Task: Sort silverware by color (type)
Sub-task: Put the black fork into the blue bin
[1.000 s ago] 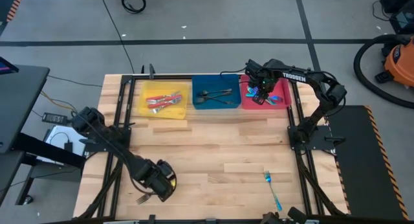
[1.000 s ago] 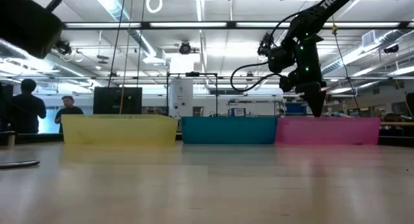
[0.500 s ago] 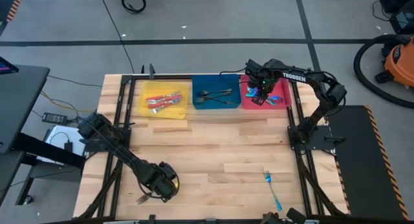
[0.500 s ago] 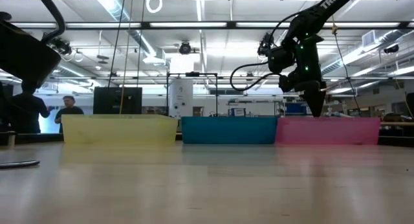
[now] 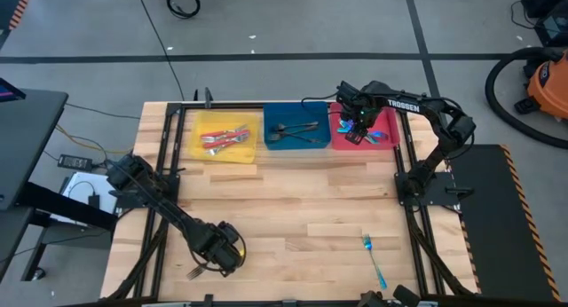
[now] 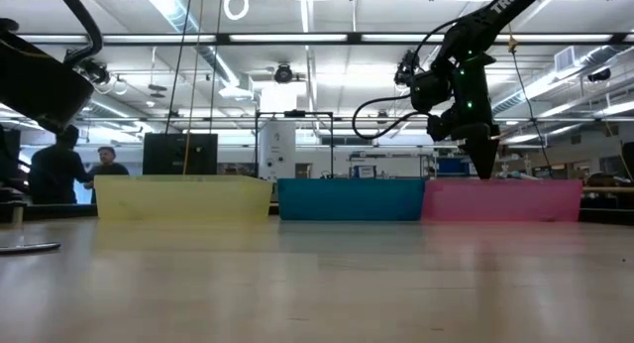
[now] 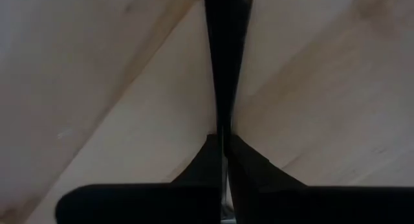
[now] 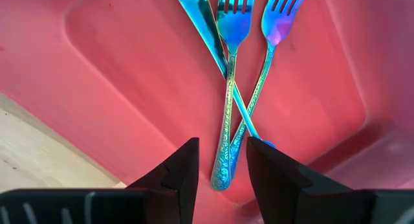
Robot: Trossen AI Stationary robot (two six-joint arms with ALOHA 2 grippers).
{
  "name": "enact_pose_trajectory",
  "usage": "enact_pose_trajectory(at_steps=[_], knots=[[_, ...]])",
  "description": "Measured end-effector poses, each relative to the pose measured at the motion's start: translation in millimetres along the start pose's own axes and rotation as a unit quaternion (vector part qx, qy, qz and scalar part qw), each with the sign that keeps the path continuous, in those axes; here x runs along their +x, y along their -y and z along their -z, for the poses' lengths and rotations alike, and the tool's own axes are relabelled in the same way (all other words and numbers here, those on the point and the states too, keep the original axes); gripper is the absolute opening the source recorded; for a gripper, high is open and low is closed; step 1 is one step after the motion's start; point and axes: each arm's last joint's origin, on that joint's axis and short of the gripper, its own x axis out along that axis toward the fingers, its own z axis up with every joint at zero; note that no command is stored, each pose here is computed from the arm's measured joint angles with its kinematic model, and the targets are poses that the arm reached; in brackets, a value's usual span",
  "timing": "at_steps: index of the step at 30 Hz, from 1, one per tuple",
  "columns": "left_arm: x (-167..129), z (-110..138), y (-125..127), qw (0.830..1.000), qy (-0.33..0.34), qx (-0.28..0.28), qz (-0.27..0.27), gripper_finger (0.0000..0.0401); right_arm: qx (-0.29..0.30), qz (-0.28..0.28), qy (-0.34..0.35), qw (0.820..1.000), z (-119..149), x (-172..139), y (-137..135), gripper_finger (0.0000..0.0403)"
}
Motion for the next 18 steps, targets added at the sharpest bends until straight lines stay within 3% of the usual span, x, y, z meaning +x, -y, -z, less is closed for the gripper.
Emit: enact_pose_trajectory(at_steps=[9,18], knots=[[-15.3,-27.5,-7.5,0.999,0.016,0.043,0.017,0.0000,0.001,0.000,0.000,1.000,-0.1,0.0,0.0,0.0136],[-42.2,-92.8,-37.3,0.991,0.052,0.120,0.028,0.0001,0.012,0.001,0.006,1.000,-1.2,0.1,0.1,0.0136]])
